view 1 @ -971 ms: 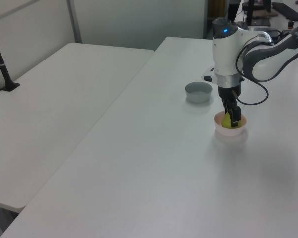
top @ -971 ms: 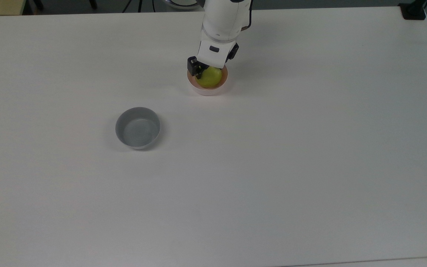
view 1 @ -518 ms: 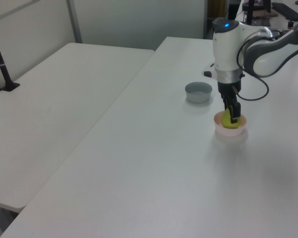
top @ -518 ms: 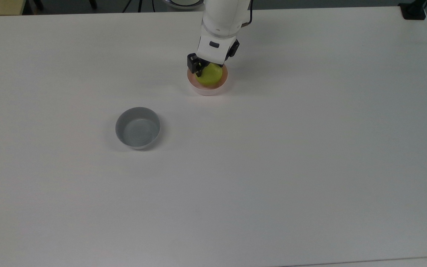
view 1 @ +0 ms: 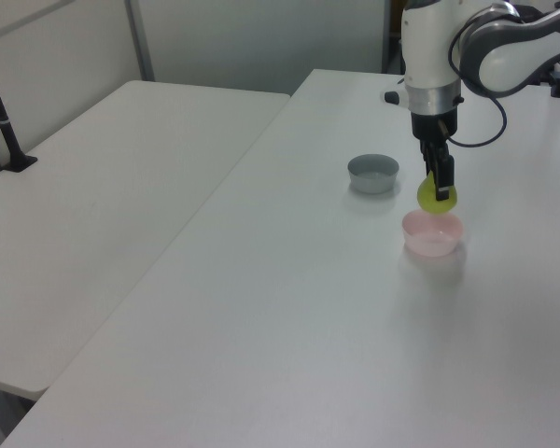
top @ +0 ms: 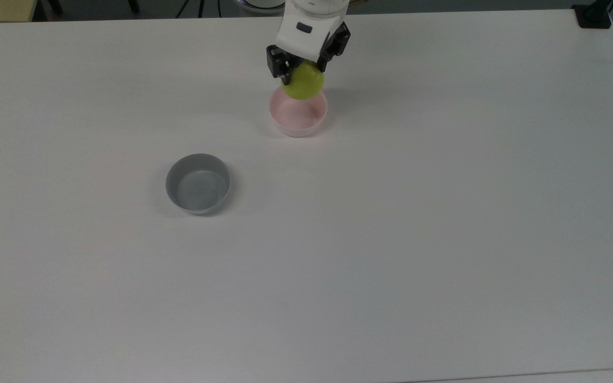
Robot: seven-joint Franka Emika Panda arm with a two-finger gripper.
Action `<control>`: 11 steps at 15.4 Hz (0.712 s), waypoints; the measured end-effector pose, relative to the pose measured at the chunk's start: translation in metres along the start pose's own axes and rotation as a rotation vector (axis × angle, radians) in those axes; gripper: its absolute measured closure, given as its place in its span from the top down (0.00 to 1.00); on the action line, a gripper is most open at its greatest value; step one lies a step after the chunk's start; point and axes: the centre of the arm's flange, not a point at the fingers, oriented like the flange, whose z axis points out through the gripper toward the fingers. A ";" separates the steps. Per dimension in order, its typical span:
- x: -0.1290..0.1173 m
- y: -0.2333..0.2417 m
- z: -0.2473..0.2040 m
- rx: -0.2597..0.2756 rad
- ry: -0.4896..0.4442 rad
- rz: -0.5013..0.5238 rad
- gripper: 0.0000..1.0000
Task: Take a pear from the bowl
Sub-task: 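Lift the pear out of the pink bowl, then carry the pear away from the pink bowl and lower it to the table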
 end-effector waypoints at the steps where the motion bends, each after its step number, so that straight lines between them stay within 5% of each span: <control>1: -0.002 0.007 0.000 0.002 -0.001 0.023 0.74; 11: -0.051 0.148 0.025 0.042 -0.019 0.311 0.74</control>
